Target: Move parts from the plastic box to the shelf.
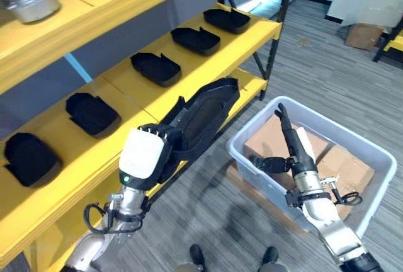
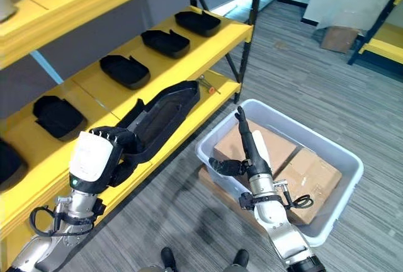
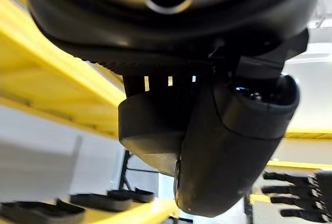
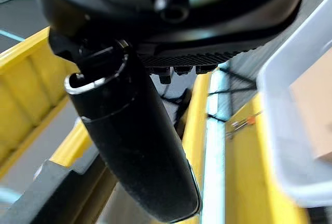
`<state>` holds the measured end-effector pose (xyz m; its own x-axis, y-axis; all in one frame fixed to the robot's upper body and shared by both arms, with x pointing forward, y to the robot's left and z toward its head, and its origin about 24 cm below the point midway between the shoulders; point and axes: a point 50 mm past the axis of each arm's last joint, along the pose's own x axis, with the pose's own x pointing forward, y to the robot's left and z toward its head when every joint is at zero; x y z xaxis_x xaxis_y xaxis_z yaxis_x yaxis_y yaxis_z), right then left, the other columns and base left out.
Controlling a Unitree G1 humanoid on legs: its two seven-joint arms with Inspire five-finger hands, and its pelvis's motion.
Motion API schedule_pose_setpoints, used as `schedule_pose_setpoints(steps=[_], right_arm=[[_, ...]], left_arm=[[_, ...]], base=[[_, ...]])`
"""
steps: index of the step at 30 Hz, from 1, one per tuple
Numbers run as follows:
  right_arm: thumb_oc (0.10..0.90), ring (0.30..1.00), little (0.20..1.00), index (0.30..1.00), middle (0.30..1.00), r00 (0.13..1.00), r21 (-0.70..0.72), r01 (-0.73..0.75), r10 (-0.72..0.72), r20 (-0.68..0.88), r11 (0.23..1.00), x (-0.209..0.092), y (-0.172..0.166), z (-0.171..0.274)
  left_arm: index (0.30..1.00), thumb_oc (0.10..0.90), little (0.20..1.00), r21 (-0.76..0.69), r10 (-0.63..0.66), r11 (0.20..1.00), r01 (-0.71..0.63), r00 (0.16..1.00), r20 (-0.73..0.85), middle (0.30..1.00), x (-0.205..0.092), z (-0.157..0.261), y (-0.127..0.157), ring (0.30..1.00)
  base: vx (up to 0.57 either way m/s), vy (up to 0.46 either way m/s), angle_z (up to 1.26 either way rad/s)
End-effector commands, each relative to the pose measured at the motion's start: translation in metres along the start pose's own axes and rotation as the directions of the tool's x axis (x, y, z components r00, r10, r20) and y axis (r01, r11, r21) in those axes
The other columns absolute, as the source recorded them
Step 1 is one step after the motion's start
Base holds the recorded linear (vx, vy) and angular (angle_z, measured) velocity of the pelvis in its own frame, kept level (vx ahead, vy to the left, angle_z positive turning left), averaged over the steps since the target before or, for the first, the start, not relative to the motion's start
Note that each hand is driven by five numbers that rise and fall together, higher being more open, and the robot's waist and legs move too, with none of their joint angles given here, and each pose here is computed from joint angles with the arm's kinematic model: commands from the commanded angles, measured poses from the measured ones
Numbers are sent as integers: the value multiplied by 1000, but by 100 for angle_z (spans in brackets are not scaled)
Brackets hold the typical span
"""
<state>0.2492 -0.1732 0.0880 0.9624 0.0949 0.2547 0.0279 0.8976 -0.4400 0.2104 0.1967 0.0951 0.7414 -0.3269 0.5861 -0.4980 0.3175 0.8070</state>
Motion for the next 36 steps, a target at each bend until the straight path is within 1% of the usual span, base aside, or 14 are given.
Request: schedule_pose_setpoints(steps=[1, 3, 8, 10, 11, 13, 17, 21, 27, 29, 31, 33, 35, 36], right_arm=[[900, 1000, 1000, 1000, 1000, 954, 106, -2, -29, 297, 994, 10, 0, 53], [900, 1000, 1000, 1000, 1000, 935, 117, -50, 6, 354, 992, 12, 6, 64], [900, 1000, 1000, 1000, 1000, 911, 122, -52, -3, 412, 991, 14, 10, 78], [900, 1000, 1000, 1000, 1000, 898, 116, -26, -27, 439, 993, 15, 11, 85], [900, 1000, 1000, 1000, 1000, 904, 116, 4, -53, 425, 993, 15, 10, 84], [900, 1000, 1000, 1000, 1000, 909, 120, 53, -98, 405, 991, 14, 6, 79], [900, 1000, 1000, 1000, 1000, 904, 152, 71, -128, 408, 986, 7, -6, 75], [900, 1000, 1000, 1000, 1000, 897, 140, 78, -131, 422, 987, 4, -12, 73], [900, 1000, 1000, 1000, 1000, 889, 159, 96, -157, 430, 983, 2, -20, 72], [900, 1000, 1000, 1000, 1000, 887, 158, 106, -165, 430, 982, 0, -21, 71], [900, 1000, 1000, 1000, 1000, 893, 199, 118, -192, 407, 973, -1, -23, 69], [900, 1000, 1000, 1000, 1000, 889, 205, 135, -210, 408, 969, -1, -23, 69], [900, 1000, 1000, 1000, 1000, 876, 189, 133, -204, 437, 973, -3, -24, 71], [900, 1000, 1000, 1000, 1000, 876, 163, 132, -192, 442, 978, -6, -30, 71]], left_arm=[[300, 400, 300, 63, 313, 945, -320, 945, 99, 300, 26, -4, 50, 300], [300, 400, 300, 49, 309, 948, -315, 946, 102, 300, 26, -5, 52, 300], [300, 400, 300, 9, 307, 951, -310, 945, 112, 300, 26, -3, 48, 300], [300, 400, 300, -12, 296, 955, -298, 944, 145, 300, 27, 0, 43, 300], [300, 400, 300, -32, 290, 957, -290, 940, 179, 300, 29, 5, 41, 300], [300, 400, 300, -45, 294, 956, -291, 937, 189, 300, 33, 8, 42, 300], [300, 400, 300, 1, 304, 951, -308, 940, 153, 300, 42, -6, 54, 300], [300, 400, 300, 0, 309, 950, -313, 940, 145, 300, 51, -8, 56, 300], [300, 400, 300, 41, 317, 945, -324, 941, 123, 300, 34, -7, 53, 300], [300, 400, 300, 42, 329, 941, -336, 936, 120, 300, 33, -7, 53, 300], [300, 400, 300, 29, 348, 935, -355, 928, 130, 300, 38, -3, 52, 300], [300, 400, 300, 36, 356, 931, -363, 926, 128, 300, 41, -2, 51, 300], [300, 400, 300, 88, 379, 918, -387, 921, 94, 300, 42, -5, 55, 300], [300, 400, 300, 122, 392, 911, -394, 919, 40, 300, 38, -12, 60, 300]], base=[[-91, 200, 20], [-110, 238, 17], [-69, 160, 43], [-113, 204, 66], [-90, 97, 95], [-2, -47, 167], [42, -81, 145], [-27, -54, 60], [0, -102, 21], [-4, -12, 15], [-77, 33, 13], [-52, 99, 73], [92, 327, 59], [162, 421, 4]])
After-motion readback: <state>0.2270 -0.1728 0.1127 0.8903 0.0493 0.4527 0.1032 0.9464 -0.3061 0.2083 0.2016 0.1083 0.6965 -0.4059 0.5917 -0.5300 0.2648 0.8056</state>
